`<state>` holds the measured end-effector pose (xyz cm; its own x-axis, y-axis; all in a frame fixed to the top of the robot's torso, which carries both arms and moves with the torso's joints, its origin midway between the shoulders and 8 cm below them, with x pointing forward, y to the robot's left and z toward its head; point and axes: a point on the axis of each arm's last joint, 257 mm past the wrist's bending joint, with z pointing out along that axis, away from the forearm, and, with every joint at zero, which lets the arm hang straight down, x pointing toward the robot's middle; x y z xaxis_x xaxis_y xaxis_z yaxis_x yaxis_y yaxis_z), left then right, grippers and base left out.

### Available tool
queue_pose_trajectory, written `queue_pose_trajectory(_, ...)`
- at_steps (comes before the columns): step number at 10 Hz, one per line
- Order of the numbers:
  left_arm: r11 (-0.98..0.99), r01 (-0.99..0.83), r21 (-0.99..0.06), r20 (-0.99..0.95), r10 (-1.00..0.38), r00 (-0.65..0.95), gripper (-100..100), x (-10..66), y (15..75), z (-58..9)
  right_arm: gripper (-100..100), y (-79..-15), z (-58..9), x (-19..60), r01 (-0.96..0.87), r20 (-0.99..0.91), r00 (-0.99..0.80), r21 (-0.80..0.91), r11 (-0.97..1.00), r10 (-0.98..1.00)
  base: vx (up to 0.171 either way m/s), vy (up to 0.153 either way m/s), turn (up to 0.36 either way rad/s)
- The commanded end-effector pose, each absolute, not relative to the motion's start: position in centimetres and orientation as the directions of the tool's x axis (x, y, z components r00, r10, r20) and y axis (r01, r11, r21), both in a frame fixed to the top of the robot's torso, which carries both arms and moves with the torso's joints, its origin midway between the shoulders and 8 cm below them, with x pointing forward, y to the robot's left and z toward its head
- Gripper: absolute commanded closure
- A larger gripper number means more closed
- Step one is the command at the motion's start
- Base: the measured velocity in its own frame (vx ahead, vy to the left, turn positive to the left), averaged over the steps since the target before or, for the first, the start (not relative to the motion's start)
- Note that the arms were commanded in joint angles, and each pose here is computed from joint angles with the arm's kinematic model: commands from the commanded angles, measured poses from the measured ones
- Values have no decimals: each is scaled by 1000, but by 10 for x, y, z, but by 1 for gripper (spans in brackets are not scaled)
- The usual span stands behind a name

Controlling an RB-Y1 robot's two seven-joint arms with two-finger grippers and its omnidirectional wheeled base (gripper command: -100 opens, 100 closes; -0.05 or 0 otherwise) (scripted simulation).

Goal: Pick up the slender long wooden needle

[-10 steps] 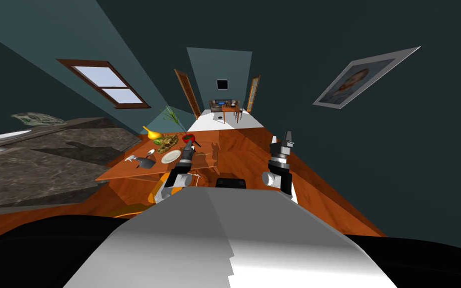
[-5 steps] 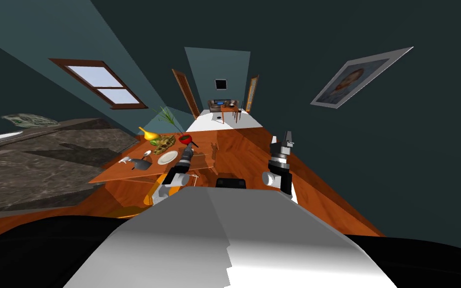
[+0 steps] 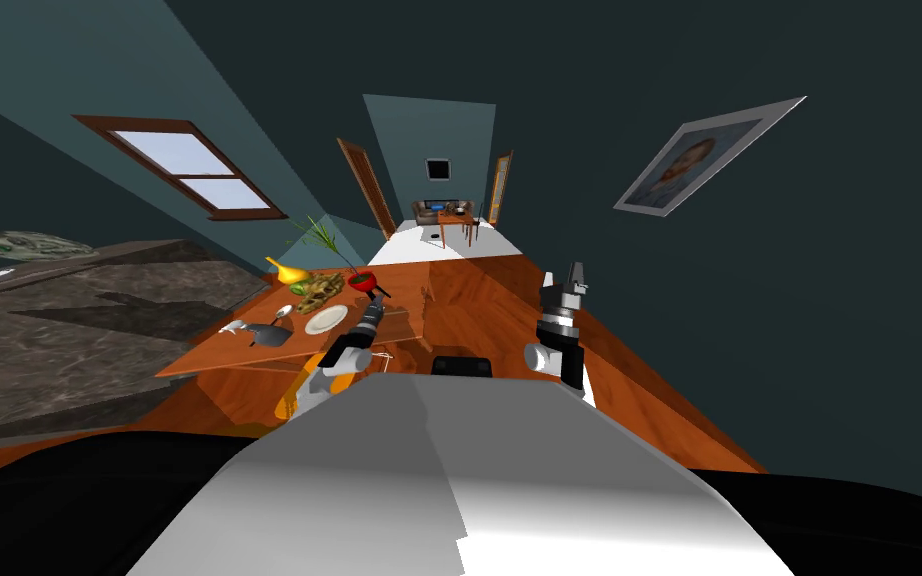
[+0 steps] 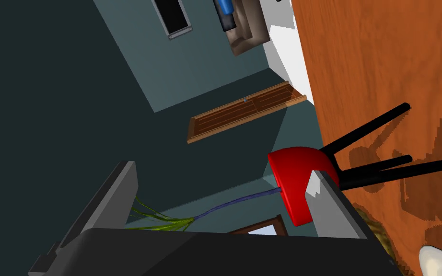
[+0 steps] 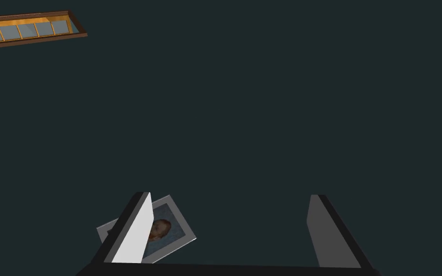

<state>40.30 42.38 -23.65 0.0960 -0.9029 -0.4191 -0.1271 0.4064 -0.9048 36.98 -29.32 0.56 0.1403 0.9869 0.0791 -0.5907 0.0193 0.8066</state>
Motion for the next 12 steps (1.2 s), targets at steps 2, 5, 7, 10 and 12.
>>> queue_pose_trajectory(2,398,-226,-889,-422,-904,68,-100,399,444,-266,0,-293,6,370,-591,79,140,807,19,987,45,-57,-38)
queue_pose_trajectory(5,368,-317,-874,-405,-913,57,-100,389,465,-298,0,-293,6,370,-591,79,140,807,19,987,46,-54,-42)
queue_pose_trajectory(7,349,-388,-853,-395,-918,43,-100,380,481,-321,0,-293,6,370,-591,79,140,807,19,987,56,-41,-53)
queue_pose_trajectory(10,313,-504,-805,-374,-927,22,-100,361,510,-356,0,-293,6,370,-591,79,140,807,19,987,55,-38,-67)
queue_pose_trajectory(12,297,-524,-798,-362,-932,23,-100,356,512,-364,0,-293,6,370,-591,79,140,807,19,987,44,-19,-14)
